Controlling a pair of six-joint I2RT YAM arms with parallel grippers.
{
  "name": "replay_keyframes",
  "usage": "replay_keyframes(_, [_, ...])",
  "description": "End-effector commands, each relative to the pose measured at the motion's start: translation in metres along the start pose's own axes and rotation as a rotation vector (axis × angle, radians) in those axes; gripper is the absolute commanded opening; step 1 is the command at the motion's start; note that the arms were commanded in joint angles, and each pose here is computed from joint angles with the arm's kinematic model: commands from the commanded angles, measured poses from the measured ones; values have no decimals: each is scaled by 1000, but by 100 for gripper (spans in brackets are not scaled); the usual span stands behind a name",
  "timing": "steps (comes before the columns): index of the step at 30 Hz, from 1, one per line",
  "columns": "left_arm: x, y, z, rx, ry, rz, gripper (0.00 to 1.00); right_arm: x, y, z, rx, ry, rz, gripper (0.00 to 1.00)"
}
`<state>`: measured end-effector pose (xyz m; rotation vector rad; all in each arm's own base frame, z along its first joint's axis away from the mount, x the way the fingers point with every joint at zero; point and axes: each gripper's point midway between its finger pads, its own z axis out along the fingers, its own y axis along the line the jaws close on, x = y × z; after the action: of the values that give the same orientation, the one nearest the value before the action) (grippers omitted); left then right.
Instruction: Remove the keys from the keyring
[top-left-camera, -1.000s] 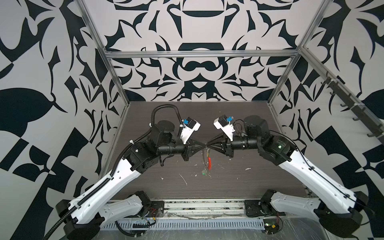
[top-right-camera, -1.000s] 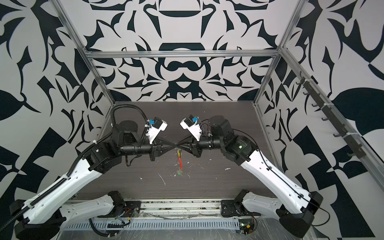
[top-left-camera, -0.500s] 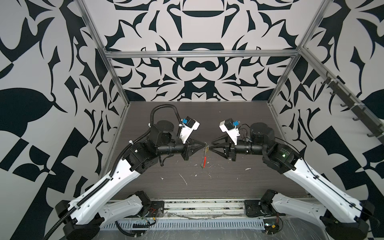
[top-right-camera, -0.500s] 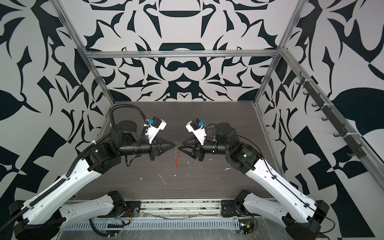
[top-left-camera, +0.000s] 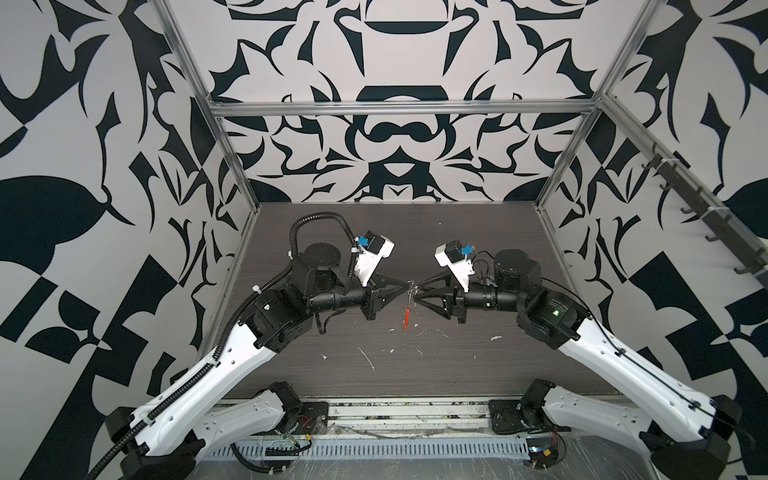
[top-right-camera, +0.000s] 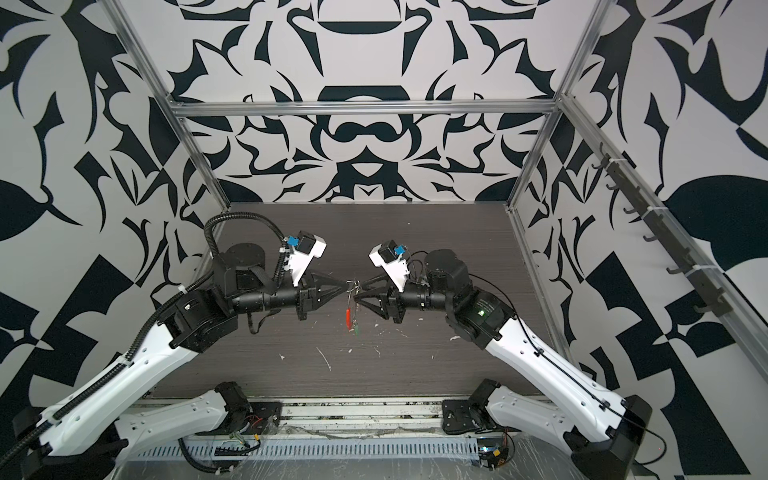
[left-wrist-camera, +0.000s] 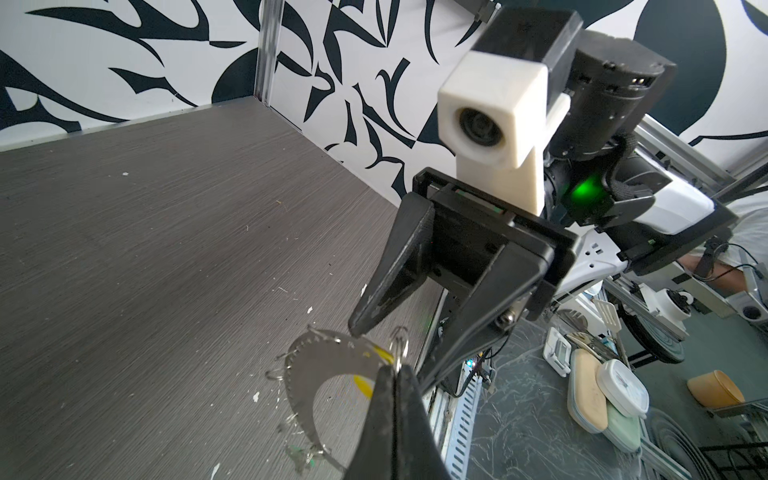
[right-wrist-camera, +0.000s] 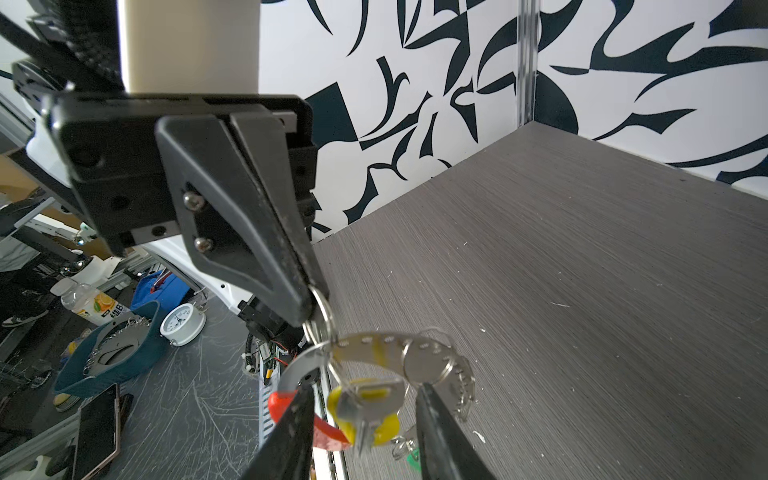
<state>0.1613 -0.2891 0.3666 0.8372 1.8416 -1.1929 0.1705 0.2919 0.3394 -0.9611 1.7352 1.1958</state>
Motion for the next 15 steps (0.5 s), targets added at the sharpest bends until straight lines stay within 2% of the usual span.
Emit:
replay_keyframes(1, [-9,-1,-4,2,-57,2,0,-20,7,-1,-6,-69,-50,43])
replay_keyframes(8, [-5,1,-2,-6,-41,1,0,-27,12,-5,-2,-83,-88,39])
replay_keyframes(15, [-5,1,-5,-9,-48,5,0,-27,13,-6,-1,-72,-101,27])
